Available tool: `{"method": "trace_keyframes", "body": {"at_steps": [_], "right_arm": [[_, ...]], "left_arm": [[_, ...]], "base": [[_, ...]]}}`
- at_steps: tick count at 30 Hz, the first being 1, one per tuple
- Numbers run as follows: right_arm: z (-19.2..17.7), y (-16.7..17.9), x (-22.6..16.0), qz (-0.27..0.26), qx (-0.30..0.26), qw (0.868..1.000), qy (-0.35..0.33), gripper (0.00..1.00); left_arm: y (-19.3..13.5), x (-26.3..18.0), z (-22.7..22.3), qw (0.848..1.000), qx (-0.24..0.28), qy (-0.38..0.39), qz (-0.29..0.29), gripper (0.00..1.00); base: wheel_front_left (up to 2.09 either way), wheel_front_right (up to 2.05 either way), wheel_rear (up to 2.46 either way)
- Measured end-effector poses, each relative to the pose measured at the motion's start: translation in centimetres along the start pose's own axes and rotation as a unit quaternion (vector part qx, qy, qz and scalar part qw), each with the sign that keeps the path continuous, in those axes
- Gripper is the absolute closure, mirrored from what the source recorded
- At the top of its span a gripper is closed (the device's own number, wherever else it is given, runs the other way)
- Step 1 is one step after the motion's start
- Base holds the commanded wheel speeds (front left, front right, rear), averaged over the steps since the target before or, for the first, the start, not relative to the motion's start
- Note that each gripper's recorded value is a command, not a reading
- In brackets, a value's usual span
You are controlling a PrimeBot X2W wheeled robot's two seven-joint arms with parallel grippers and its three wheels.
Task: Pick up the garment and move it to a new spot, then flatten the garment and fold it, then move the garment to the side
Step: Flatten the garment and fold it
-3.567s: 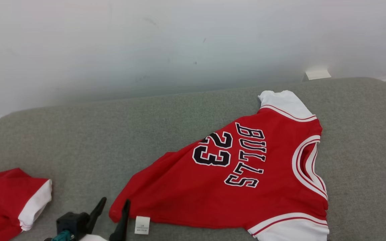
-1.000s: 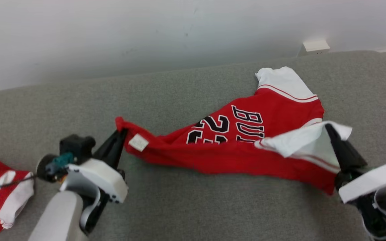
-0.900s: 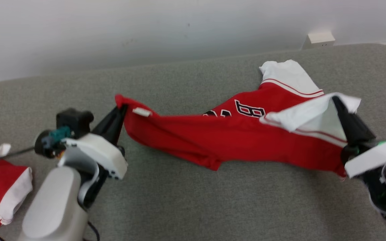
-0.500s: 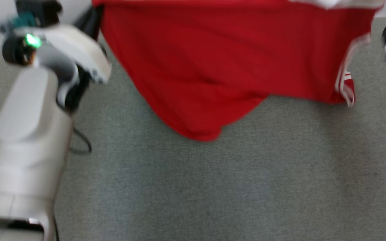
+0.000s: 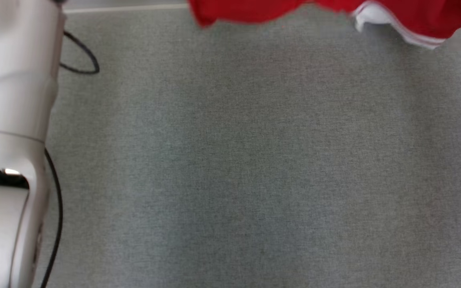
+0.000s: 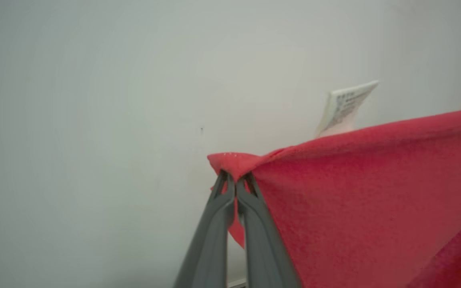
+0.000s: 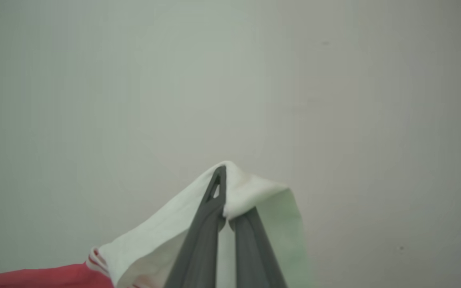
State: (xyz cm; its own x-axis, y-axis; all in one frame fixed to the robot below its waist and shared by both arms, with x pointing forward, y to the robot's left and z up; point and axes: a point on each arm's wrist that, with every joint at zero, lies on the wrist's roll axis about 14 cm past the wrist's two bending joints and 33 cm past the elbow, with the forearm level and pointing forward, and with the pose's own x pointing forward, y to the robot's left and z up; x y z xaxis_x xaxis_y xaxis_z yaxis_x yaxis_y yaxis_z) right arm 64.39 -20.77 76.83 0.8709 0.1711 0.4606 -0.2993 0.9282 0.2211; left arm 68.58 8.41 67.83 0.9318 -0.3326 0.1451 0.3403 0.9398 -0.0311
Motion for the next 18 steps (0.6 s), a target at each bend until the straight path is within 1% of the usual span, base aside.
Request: {"method": "trace_keyframes", "body": {"at_steps": [4,8,11,13,18], "right_arm": [[2.5,0.3,0.8,0.011,-0.016,0.999,-0.027,1.00],[4.4,0.6,0.9,0.019,-0.020,0.999,-0.042,1.00],[2.9,1.2,0.2,0.031,-0.026,0.999,-0.007,1.00],[1.1,1.4,-0.9,0.037,-0.028,0.999,0.028,1.00],[-3.0,1.7,-4.8,0.049,-0.026,0.992,0.113,1.00]], "left_arm": [[-0.5,0.6,2.1,1.000,0.006,-0.020,-0.007,1.00],[-0.5,0.5,3.0,1.000,0.020,-0.022,-0.010,1.00],[0.5,-0.1,2.5,1.000,0.019,-0.007,0.000,1.00],[0.7,-0.9,0.8,1.000,0.025,0.017,0.001,1.00],[-0.7,-4.0,-4.5,0.993,0.050,0.100,-0.024,1.00]], "base": [[0.00,0.00,0.00],[0.00,0.00,0.00],[0.00,0.00,0.00],[0.00,0.00,0.00],[0.00,0.00,0.00]]}}
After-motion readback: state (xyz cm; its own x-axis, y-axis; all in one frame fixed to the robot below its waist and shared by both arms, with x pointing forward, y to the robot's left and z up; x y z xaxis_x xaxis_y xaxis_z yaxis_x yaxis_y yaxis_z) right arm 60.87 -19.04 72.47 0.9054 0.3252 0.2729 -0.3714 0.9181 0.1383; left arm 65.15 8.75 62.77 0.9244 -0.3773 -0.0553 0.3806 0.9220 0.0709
